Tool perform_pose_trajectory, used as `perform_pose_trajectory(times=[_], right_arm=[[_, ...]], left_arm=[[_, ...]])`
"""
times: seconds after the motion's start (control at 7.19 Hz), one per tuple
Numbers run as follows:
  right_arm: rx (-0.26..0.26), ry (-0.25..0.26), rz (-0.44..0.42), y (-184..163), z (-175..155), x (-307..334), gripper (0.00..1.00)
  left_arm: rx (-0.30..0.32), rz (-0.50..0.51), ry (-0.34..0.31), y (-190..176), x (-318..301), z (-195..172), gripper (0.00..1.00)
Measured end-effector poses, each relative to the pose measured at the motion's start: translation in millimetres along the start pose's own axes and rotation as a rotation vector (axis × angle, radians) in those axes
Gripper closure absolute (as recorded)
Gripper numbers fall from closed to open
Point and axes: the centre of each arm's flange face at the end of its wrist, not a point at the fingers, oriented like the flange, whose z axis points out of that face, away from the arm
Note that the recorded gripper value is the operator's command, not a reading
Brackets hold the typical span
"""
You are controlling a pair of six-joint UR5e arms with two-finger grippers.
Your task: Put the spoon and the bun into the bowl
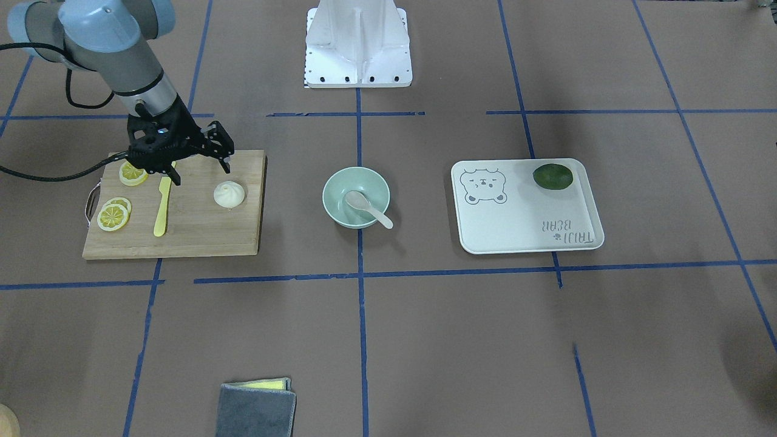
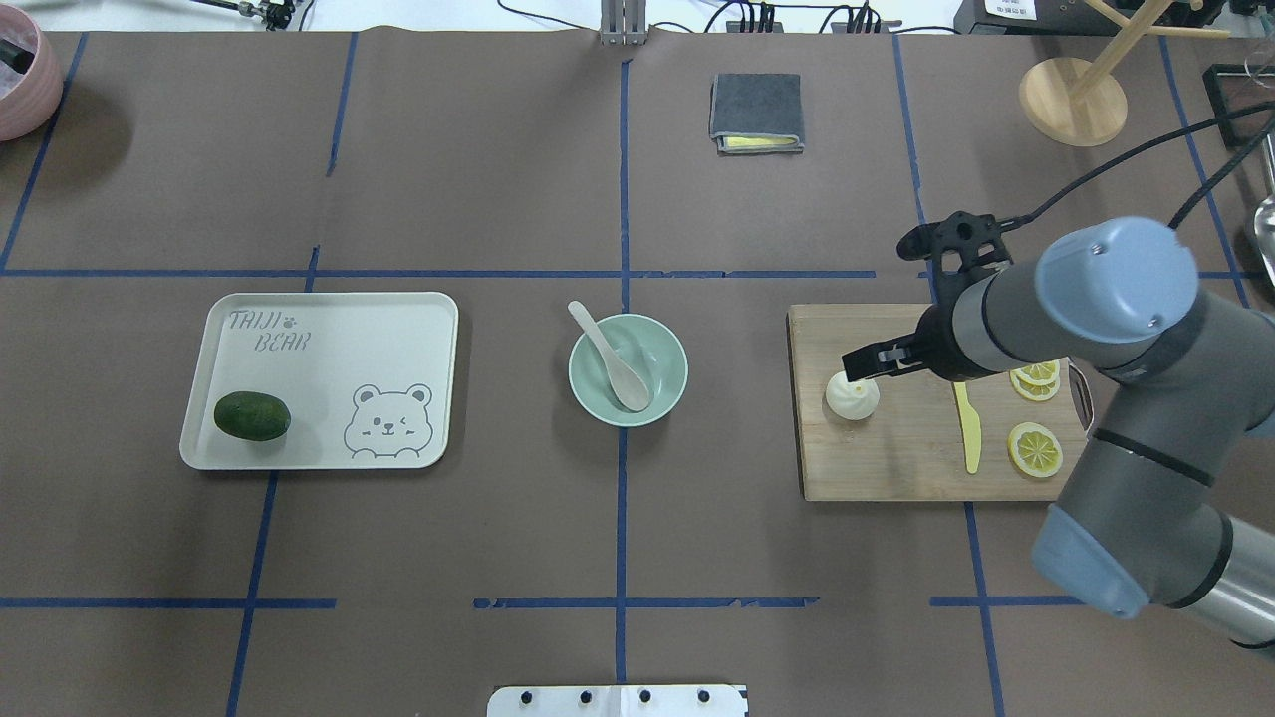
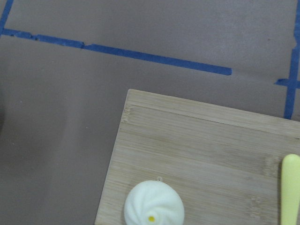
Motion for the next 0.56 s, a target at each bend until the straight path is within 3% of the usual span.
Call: perform_pose_trajectory(times=[0.14, 0.42, 0.56], right_arm=[[-0.004, 0.024, -0.009, 0.0, 21.5, -11.4, 0.13], [-0.007, 0.051, -0.021, 1.4, 43.3, -21.7, 1.00], [-0.008, 0.055, -0.024, 2.0, 45.5, -23.0, 1.00]], left_arm=[[0.001, -0.003, 0.003, 2.6, -0.4, 0.1, 0.00], [0.003, -0.001, 0.007, 3.3, 0.8, -0.7, 0.00], [0.004, 0.000, 0.010, 3.3, 1.3, -0.8, 0.00]])
